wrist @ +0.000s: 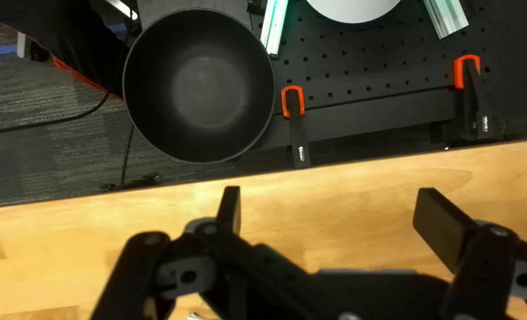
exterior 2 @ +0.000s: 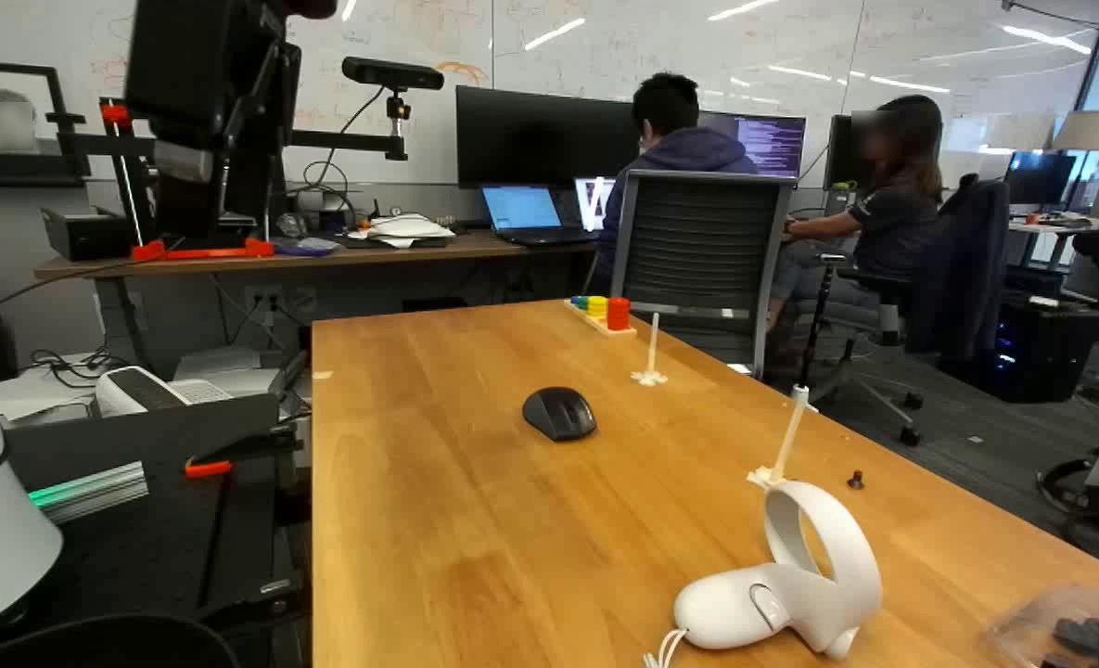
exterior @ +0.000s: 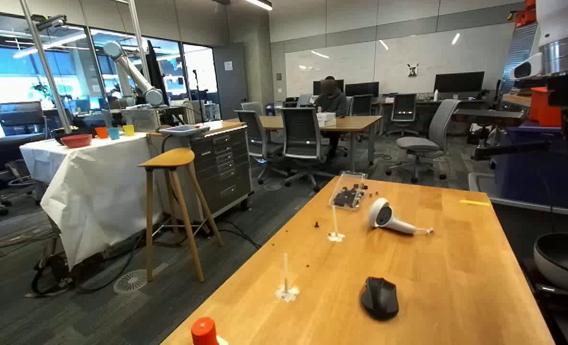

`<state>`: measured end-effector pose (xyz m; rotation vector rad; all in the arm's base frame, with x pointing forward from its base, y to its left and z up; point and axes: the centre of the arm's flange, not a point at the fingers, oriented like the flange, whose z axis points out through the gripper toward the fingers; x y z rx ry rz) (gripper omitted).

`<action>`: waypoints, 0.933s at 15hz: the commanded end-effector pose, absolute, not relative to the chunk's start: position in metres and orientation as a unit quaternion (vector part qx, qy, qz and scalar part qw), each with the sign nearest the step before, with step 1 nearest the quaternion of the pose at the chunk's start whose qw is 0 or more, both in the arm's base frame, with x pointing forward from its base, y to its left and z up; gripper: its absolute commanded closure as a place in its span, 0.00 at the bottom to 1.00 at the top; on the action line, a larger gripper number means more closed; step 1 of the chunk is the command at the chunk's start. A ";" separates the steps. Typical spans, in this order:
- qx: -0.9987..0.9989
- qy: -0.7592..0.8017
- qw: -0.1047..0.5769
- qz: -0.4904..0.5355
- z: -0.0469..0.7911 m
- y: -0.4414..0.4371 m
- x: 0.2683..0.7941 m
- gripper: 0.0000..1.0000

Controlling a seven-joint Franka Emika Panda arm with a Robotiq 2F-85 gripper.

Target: Click the left button on the mouse

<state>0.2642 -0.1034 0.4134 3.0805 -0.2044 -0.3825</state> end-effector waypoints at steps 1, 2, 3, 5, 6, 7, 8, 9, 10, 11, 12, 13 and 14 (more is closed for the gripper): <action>0.990 -0.066 0.015 -0.123 0.413 -0.103 0.264 0.00; 0.990 -0.066 0.015 -0.123 0.413 -0.103 0.264 0.00; 0.990 -0.066 0.015 -0.123 0.413 -0.103 0.264 0.00; 0.990 -0.066 0.015 -0.123 0.413 -0.103 0.264 0.00; 0.990 -0.066 0.015 -0.123 0.413 -0.103 0.264 0.00; 0.990 -0.066 0.015 -0.123 0.413 -0.103 0.264 0.00; 0.990 -0.066 0.015 -0.123 0.413 -0.103 0.264 0.00; 0.990 -0.066 0.015 -0.123 0.413 -0.103 0.264 0.00; 0.990 -0.066 0.015 -0.123 0.413 -0.103 0.264 0.00; 0.990 -0.066 0.015 -0.123 0.413 -0.103 0.264 0.00; 0.990 -0.067 0.017 -0.122 0.411 -0.104 0.269 0.00; 0.991 -0.070 0.014 -0.113 0.411 -0.107 0.277 0.00; 0.993 -0.072 0.015 -0.094 0.411 -0.109 0.294 0.00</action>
